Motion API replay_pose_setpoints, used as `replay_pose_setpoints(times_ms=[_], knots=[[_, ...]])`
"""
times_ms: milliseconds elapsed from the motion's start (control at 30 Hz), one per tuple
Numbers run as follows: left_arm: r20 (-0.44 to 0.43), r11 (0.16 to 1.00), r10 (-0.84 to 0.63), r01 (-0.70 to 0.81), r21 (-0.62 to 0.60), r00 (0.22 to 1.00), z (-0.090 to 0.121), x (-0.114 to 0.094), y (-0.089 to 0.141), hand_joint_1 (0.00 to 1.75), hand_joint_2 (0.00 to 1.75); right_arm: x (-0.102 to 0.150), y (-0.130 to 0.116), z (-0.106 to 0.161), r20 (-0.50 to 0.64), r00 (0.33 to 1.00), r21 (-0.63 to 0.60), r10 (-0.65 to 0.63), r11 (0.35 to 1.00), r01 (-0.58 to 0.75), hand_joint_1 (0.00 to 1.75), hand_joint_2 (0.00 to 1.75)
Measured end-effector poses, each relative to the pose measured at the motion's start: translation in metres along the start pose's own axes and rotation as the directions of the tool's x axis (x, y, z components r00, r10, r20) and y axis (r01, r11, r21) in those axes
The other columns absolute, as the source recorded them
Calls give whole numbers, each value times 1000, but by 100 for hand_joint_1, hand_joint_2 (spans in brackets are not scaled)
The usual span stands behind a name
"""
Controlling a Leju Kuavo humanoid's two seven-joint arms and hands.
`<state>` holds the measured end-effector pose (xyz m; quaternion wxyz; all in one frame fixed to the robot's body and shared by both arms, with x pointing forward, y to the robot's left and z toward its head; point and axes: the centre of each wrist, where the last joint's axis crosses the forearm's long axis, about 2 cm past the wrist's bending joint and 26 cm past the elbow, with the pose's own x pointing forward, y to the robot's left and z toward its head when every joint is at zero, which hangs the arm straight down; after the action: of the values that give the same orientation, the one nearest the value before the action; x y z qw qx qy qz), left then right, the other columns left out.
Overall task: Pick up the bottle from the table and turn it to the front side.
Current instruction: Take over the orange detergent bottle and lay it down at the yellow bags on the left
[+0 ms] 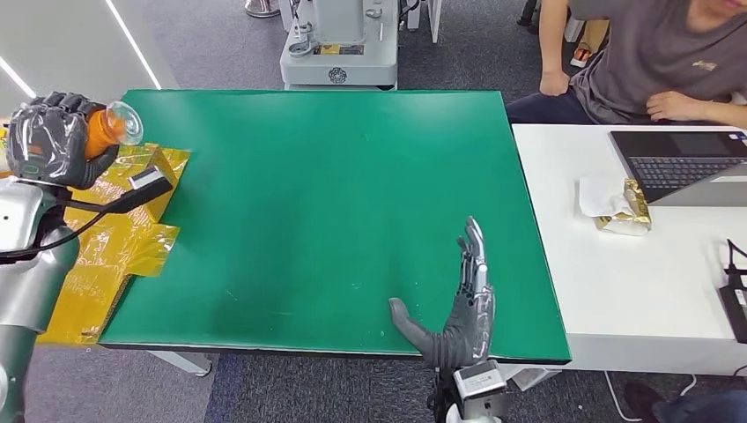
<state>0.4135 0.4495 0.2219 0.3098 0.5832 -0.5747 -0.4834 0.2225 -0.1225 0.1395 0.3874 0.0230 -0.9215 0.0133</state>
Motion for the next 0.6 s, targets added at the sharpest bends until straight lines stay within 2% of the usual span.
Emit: replay_pose_setpoints(times_ms=[200,300,433,600], knots=[[73,975,-9,25,-220,997,43,13,-52,175,175,0,1,1,-1,1000,9,1,1000,-1,0,175],[111,954,19,15,-300,994,58,17,-68,175,175,0,1,1,-5,1000,11,-8,1000,8,0,175],[120,934,40,6,-357,992,67,24,-82,175,175,-1,1,1,-11,1000,8,-15,1000,15,0,175],[127,916,59,-3,-401,990,68,35,-90,175,175,-2,2,-1,-10,1000,9,-14,1000,14,0,175]])
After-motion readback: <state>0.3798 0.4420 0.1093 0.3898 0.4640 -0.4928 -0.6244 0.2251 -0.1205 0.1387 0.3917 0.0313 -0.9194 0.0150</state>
